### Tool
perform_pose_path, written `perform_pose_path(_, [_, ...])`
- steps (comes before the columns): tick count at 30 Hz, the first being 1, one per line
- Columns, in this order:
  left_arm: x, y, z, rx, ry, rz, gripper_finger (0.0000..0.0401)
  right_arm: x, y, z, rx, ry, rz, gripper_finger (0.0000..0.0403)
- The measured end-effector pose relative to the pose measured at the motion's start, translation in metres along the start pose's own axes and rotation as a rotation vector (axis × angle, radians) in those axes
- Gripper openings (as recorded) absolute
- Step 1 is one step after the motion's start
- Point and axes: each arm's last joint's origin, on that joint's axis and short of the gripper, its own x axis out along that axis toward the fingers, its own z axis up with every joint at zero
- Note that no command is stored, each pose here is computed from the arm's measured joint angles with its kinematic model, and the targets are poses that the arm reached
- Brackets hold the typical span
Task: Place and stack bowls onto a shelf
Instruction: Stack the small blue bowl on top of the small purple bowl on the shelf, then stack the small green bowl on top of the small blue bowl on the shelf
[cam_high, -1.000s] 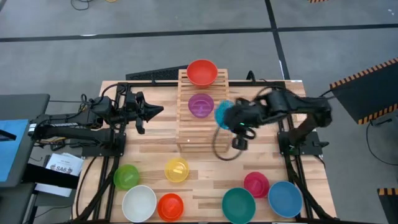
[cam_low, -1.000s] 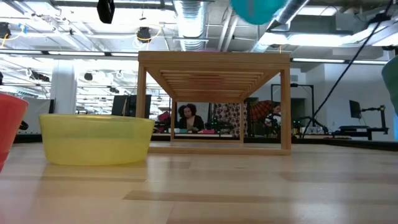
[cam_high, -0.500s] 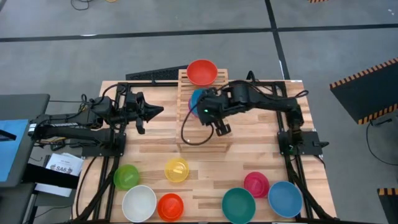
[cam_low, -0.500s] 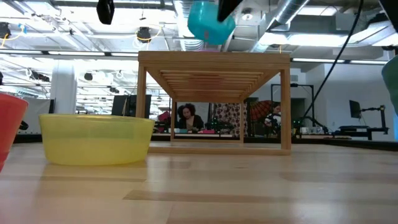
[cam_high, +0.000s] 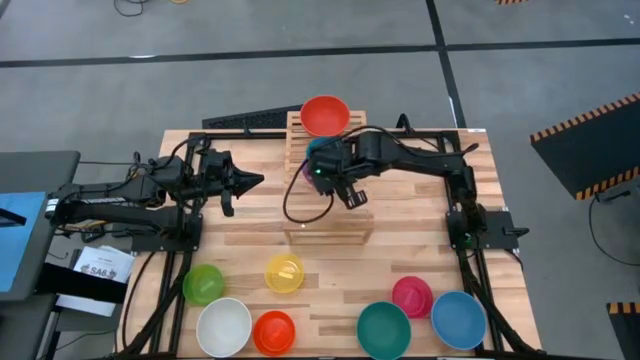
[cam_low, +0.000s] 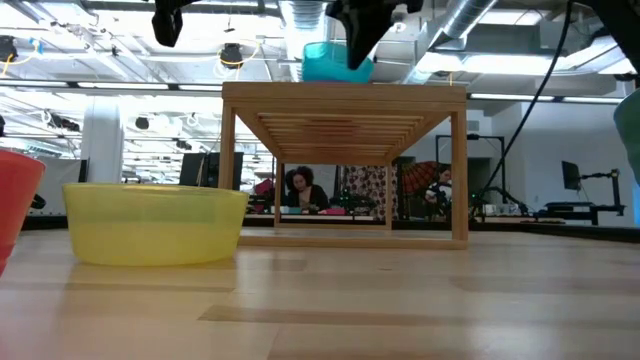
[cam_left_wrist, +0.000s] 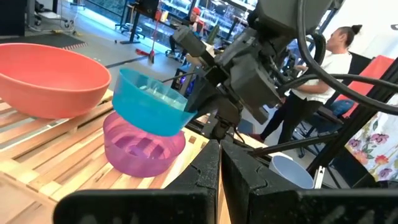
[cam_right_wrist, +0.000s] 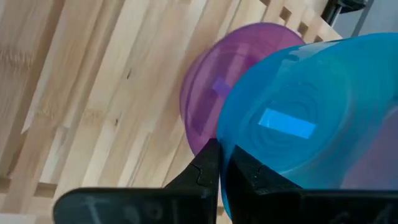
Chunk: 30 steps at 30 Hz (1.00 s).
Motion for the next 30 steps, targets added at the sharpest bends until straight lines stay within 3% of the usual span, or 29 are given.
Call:
perform_pose_path(10, [0.000, 0.000, 0.000, 0.002, -0.002, 0.004, 0.0000, -0.001, 0.001, 0.001, 0.000, -0.014, 0.017, 0.0080])
perform_pose_path(22, [0.000, 0.000, 0.000, 0.003, -0.002, 0.004, 0.0000, -0.002, -0.002, 0.008, 0.063, -0.068, -0.036, 0.0235])
perform_pose_path(30, [0.000, 0.000, 0.000, 0.003, -0.002, 0.004, 0.0000, -0.023, 0.005, -0.015, 0.250, 0.003, 0.038, 0.0255])
